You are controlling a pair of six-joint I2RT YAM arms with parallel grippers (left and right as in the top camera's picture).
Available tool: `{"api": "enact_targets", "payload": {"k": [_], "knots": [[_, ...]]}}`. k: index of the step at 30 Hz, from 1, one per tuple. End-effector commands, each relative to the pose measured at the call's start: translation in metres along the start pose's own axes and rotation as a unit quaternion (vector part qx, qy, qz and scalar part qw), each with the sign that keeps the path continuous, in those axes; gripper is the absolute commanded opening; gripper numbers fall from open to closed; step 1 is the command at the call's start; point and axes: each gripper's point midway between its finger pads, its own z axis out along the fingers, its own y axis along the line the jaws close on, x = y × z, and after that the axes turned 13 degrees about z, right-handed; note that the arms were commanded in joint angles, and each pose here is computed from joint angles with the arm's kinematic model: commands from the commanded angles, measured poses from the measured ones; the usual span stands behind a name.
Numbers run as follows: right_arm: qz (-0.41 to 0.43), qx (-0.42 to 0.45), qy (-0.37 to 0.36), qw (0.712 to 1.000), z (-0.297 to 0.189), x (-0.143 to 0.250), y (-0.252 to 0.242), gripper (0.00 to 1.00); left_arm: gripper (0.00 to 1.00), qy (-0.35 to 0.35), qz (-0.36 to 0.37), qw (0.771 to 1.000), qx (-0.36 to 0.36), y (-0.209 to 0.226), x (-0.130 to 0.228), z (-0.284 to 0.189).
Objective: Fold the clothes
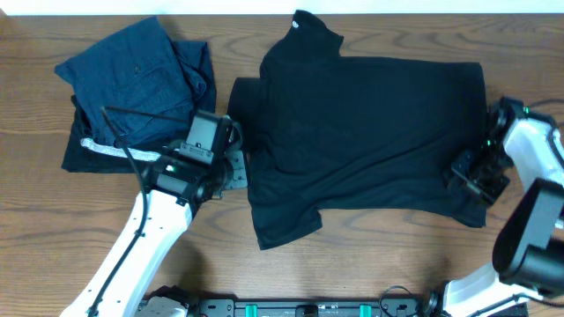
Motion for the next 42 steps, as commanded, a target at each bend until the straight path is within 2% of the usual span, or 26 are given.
{"api": "enact_targets", "payload": {"k": [1, 8, 14, 20, 23, 26, 28, 35, 36, 42], "knots": [[0.041, -0.018, -0.012, 0.999, -0.008, 0.002, -0.014, 0.66, 0.5, 0.029, -0.028, 0.999, 0.036, -0.009, 0.019, 0.019], [0.064, -0.04, -0.019, 0.997, 0.002, 0.015, -0.027, 0.66, 0.5, 0.068, -0.066, 0.995, 0.043, -0.013, 0.029, 0.043], [0.079, -0.069, -0.021, 0.994, 0.028, 0.015, -0.025, 0.64, 0.56, 0.121, -0.048, 0.991, 0.037, -0.022, 0.051, 0.062], [0.096, -0.071, -0.04, 0.992, 0.036, 0.004, -0.032, 0.63, 0.62, 0.151, -0.003, 0.988, 0.039, -0.035, 0.07, 0.062], [0.096, -0.076, -0.045, 0.991, 0.038, 0.002, -0.031, 0.57, 0.63, 0.173, 0.007, 0.984, 0.035, -0.038, 0.083, 0.059], [0.096, -0.084, -0.054, 0.99, 0.041, -0.001, -0.028, 0.45, 0.63, 0.195, -0.003, 0.981, 0.022, -0.037, 0.094, 0.056], [0.096, -0.086, -0.056, 0.99, 0.044, -0.002, -0.028, 0.45, 0.63, 0.204, -0.015, 0.979, 0.015, -0.035, 0.099, 0.054], [0.096, -0.09, -0.062, 0.989, 0.049, -0.002, -0.027, 0.51, 0.64, 0.22, -0.049, 0.974, 0.002, -0.032, 0.106, 0.051], [0.096, -0.091, -0.063, 0.989, 0.049, -0.003, -0.027, 0.53, 0.68, 0.219, -0.049, 0.974, 0.002, -0.032, 0.106, 0.051], [0.097, -0.091, -0.062, 0.989, 0.049, -0.002, -0.027, 0.64, 0.71, 0.228, -0.052, 0.972, 0.006, -0.033, 0.109, 0.053]]}}
